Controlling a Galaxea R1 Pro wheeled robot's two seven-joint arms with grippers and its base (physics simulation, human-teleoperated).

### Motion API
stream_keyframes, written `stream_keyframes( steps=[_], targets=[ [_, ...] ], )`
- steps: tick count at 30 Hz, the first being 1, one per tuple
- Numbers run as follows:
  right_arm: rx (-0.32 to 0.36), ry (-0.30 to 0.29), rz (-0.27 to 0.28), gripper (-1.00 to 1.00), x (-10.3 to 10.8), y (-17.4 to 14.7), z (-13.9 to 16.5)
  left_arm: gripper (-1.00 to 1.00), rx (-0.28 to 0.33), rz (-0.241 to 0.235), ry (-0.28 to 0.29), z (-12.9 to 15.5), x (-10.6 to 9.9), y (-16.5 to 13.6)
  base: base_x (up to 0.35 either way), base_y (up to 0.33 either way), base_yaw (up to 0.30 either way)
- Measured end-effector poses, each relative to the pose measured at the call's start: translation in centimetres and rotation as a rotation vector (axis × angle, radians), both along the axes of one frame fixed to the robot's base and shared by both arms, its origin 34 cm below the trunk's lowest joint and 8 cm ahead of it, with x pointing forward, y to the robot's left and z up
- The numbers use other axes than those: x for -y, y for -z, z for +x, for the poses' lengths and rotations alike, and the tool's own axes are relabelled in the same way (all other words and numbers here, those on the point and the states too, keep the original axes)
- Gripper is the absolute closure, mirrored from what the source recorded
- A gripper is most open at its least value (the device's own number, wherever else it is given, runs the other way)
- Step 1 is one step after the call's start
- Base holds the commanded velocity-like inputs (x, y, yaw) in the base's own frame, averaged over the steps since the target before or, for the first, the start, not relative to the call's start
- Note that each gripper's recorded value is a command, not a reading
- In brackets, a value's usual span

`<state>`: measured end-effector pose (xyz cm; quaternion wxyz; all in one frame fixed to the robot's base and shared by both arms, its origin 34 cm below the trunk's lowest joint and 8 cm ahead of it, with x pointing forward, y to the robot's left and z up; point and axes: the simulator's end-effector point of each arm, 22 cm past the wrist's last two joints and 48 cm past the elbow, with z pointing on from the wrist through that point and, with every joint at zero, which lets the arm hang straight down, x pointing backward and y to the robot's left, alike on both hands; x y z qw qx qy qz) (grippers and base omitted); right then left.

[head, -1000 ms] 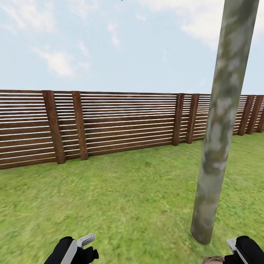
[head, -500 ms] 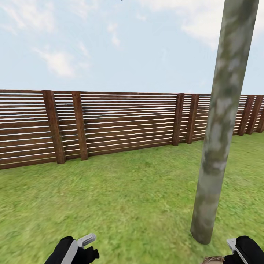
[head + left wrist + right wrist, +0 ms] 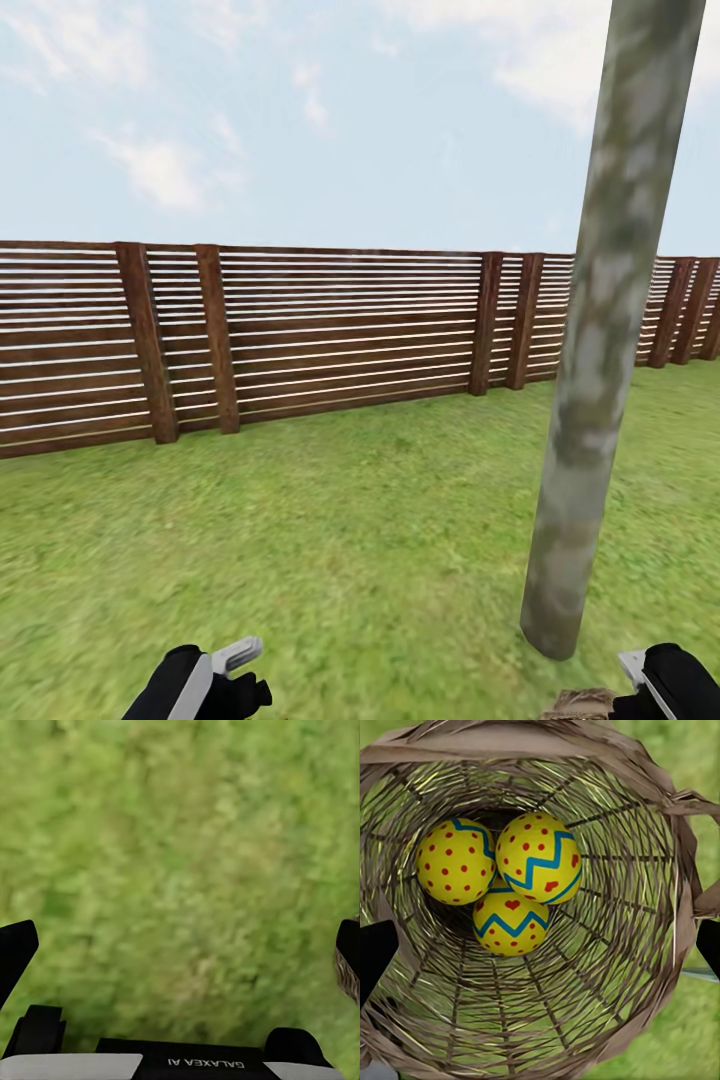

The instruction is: Take the three Easter eggs out of the wicker basket on the lawn in the garden, then place them on the lawn next to a single tree (choose any tree) so that all three eggs are next to the same tree and none are left in the basket.

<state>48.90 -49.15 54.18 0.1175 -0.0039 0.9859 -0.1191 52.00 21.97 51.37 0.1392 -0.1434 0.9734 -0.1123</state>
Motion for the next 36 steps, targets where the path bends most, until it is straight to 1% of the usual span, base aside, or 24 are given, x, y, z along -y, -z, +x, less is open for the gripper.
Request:
stream_keyframes(
  steps=[36],
  targets=[
    [0.002, 0.002, -0.001, -1.00, 0.1, 7.4, -1.3, -1.00, 0.002, 0.001, 0.000, -1.3, 0.0, 7.4, 0.000, 0.000, 0.000]
  ],
)
